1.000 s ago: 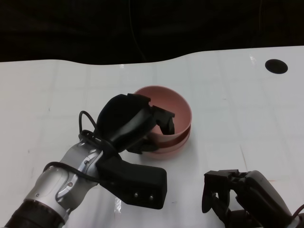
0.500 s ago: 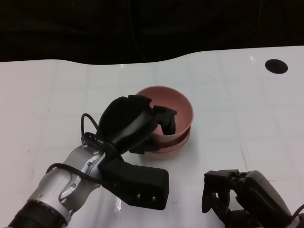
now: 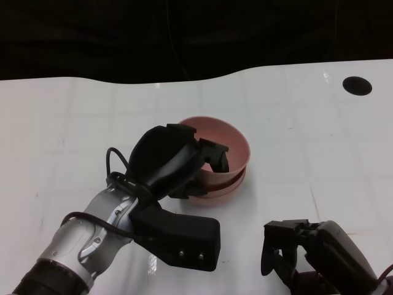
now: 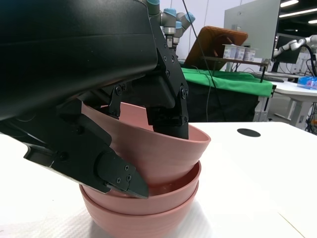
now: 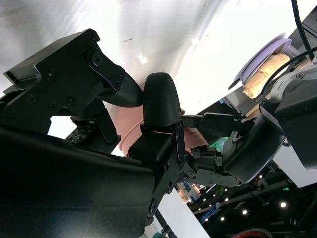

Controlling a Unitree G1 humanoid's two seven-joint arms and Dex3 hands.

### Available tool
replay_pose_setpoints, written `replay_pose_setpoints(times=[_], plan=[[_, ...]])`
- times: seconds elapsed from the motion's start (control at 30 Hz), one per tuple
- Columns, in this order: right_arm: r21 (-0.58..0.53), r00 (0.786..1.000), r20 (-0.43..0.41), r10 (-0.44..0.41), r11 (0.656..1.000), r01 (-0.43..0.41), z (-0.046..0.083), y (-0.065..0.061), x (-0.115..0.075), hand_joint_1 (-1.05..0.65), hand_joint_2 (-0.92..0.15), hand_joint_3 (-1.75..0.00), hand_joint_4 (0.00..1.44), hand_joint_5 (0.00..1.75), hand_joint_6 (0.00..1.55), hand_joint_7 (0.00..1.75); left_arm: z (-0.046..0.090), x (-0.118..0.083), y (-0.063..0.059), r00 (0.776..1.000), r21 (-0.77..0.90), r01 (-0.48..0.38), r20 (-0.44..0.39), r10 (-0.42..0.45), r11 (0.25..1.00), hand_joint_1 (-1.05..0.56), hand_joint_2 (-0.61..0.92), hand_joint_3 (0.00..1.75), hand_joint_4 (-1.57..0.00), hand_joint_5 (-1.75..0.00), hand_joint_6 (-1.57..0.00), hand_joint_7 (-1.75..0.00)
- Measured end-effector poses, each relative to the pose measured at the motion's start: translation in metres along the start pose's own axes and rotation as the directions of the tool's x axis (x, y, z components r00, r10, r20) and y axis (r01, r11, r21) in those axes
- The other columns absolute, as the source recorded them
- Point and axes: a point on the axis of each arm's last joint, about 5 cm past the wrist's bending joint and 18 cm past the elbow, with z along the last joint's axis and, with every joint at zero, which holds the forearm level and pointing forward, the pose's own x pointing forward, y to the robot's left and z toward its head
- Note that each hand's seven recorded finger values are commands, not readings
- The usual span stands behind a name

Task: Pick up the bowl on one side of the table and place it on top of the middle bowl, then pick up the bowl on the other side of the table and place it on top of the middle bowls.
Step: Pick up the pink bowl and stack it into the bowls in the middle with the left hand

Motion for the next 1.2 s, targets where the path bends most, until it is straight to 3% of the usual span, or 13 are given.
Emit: replay_pose_setpoints(times=[0.03, 0.07, 0.1, 0.2, 0.33, 0.53, 0.9, 1.13, 1.17, 1.2], plan=[[0.000, 1.000, 0.000, 0.000, 1.000, 0.000, 0.0000, 0.0000, 0.0000, -0.16, -0.48, -1.29, 0.85, 1.75, 0.69, 1.63, 0.0000, 0.0000, 0.0000, 1.000, 0.000, 0.000, 0.000, 0.000, 1.000, -0.16, 0.92, 0.09, -0.70, -1.67, -0.89, -1.00], [0.000, 1.000, 0.000, 0.000, 1.000, 0.000, 0.0000, 0.0000, 0.0000, -0.16, -0.48, -1.29, 0.85, 1.75, 0.68, 1.64, -0.0001, -0.0001, 0.0000, 1.000, 0.001, 0.000, 0.000, 0.000, 1.000, -0.16, 0.92, 0.08, -0.69, -1.71, -0.84, -1.13], [0.000, 1.000, 0.000, 0.000, 1.000, 0.000, 0.0000, 0.0000, 0.0000, -0.16, -0.48, -1.30, 0.85, 1.75, 0.68, 1.64, -0.0003, -0.0002, 0.0000, 1.000, 0.002, 0.000, 0.000, 0.000, 1.000, -0.15, 0.92, 0.07, -0.70, -1.70, -0.84, -1.12], [0.000, 1.000, 0.002, -0.004, 1.000, 0.004, 0.0001, 0.0001, 0.0000, -0.15, -0.48, -1.30, 0.85, 1.75, 0.68, 1.64, -0.0012, -0.0008, -0.0002, 1.000, 0.003, -0.003, -0.002, 0.003, 1.000, -0.13, 0.92, 0.06, -0.74, -1.64, -0.94, -0.85], [-0.001, 1.000, 0.004, -0.009, 1.000, 0.009, 0.0001, 0.0001, -0.0001, -0.16, -0.49, -1.29, 0.85, 1.75, 0.68, 1.64, -0.0017, -0.0011, -0.0002, 1.000, 0.004, -0.001, -0.002, 0.001, 1.000, -0.13, 0.92, 0.07, -0.78, -1.55, -1.02, -0.67], [-0.009, 1.000, 0.006, 0.002, 1.000, -0.002, 0.0002, 0.0007, -0.0002, -0.16, -0.51, -1.27, 0.85, 1.75, 0.67, 1.65, -0.0018, -0.0014, -0.0005, 1.000, 0.003, 0.000, 0.003, 0.000, 1.000, -0.16, 0.92, 0.09, -0.80, -1.49, -1.06, -0.52], [-0.010, 1.000, 0.009, -0.002, 1.000, 0.002, 0.0009, 0.0007, -0.0004, -0.17, -0.51, -1.27, 0.85, 1.75, 0.67, 1.64, -0.0021, -0.0015, -0.0008, 1.000, 0.006, 0.006, -0.009, -0.006, 1.000, -0.19, 0.92, 0.12, -0.82, -1.39, -1.10, -0.41], [-0.005, 1.000, 0.008, 0.006, 1.000, -0.006, 0.0015, 0.0004, -0.0007, -0.17, -0.50, -1.27, 0.85, 1.75, 0.68, 1.64, -0.0020, -0.0019, -0.0023, 1.000, 0.001, 0.014, -0.007, -0.014, 1.000, -0.17, 0.92, 0.19, -0.76, -1.45, -1.06, -0.57], [-0.005, 1.000, 0.007, 0.006, 1.000, -0.006, 0.0014, 0.0004, -0.0009, -0.16, -0.50, -1.28, 0.85, 1.75, 0.68, 1.64, -0.0026, -0.0023, -0.0032, 1.000, -0.001, 0.018, -0.010, -0.018, 1.000, -0.16, 0.92, 0.21, -0.71, -1.52, -0.97, -0.76], [-0.005, 1.000, 0.006, 0.005, 1.000, -0.005, 0.0014, 0.0005, -0.0010, -0.16, -0.49, -1.28, 0.85, 1.75, 0.68, 1.64, -0.0029, -0.0026, -0.0039, 1.000, -0.002, 0.022, -0.012, -0.022, 1.000, -0.16, 0.92, 0.21, -0.70, -1.54, -0.92, -0.85]])
